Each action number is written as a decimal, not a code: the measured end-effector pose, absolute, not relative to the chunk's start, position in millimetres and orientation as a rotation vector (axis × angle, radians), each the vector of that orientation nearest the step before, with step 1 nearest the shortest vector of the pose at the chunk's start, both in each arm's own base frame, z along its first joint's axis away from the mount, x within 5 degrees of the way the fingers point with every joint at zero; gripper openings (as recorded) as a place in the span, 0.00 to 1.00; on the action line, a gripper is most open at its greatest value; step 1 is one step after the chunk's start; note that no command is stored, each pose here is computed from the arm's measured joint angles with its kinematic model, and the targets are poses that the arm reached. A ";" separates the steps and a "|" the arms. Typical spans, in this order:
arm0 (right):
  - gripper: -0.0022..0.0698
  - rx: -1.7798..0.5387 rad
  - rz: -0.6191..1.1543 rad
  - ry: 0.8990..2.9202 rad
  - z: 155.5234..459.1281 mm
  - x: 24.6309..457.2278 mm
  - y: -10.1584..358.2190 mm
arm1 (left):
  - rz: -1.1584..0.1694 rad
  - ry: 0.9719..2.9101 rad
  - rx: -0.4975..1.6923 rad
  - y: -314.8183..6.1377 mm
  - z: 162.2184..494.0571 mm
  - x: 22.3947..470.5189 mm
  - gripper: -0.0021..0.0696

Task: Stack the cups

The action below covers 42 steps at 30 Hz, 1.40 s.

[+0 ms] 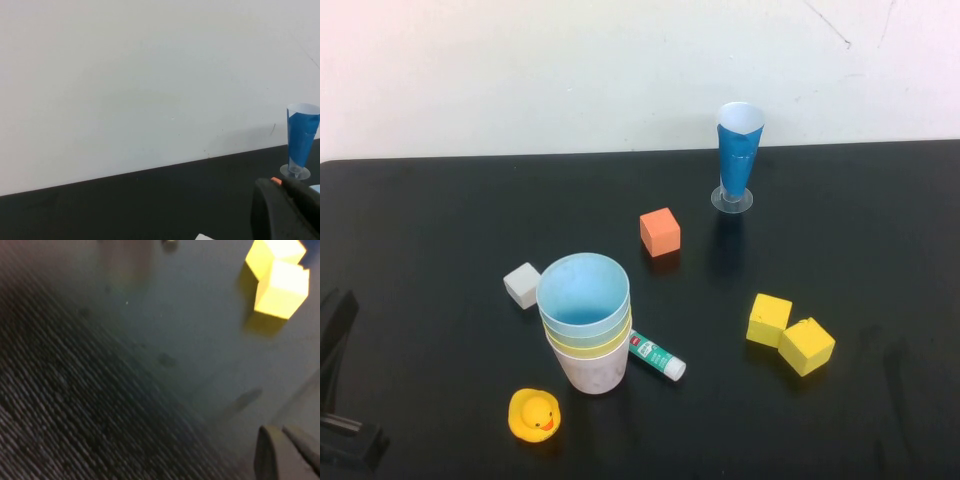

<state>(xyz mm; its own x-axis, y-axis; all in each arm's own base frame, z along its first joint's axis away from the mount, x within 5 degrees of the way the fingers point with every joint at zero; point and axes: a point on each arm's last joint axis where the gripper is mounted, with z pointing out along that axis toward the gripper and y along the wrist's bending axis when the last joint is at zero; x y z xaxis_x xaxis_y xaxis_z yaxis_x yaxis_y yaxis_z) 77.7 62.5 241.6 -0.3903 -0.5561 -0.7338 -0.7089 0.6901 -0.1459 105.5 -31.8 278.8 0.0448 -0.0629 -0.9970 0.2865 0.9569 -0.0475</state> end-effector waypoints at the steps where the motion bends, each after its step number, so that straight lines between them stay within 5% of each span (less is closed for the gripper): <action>1: 0.03 -0.968 0.241 2.100 241.3 77.6 62.3 | -0.269 1.505 0.182 -31.8 278.8 105.5 0.03; 14: 0.03 -0.976 0.235 2.120 239.8 76.6 61.4 | -0.272 1.497 0.177 -30.9 279.8 103.3 0.03; 19: 0.03 -0.976 0.235 2.120 239.8 76.6 61.4 | -0.148 1.531 0.163 -17.2 277.4 85.4 0.03; 27: 0.03 -0.976 0.235 2.120 239.8 76.6 61.4 | -0.048 1.791 0.121 -7.5 244.0 53.7 0.03; 35: 0.03 -0.978 0.234 2.123 239.6 76.4 61.3 | -0.058 1.800 0.002 -3.9 182.2 53.6 0.03; 42: 0.03 -0.978 0.234 2.123 239.6 76.4 61.3 | -0.085 1.844 -0.025 -4.3 176.2 52.7 0.03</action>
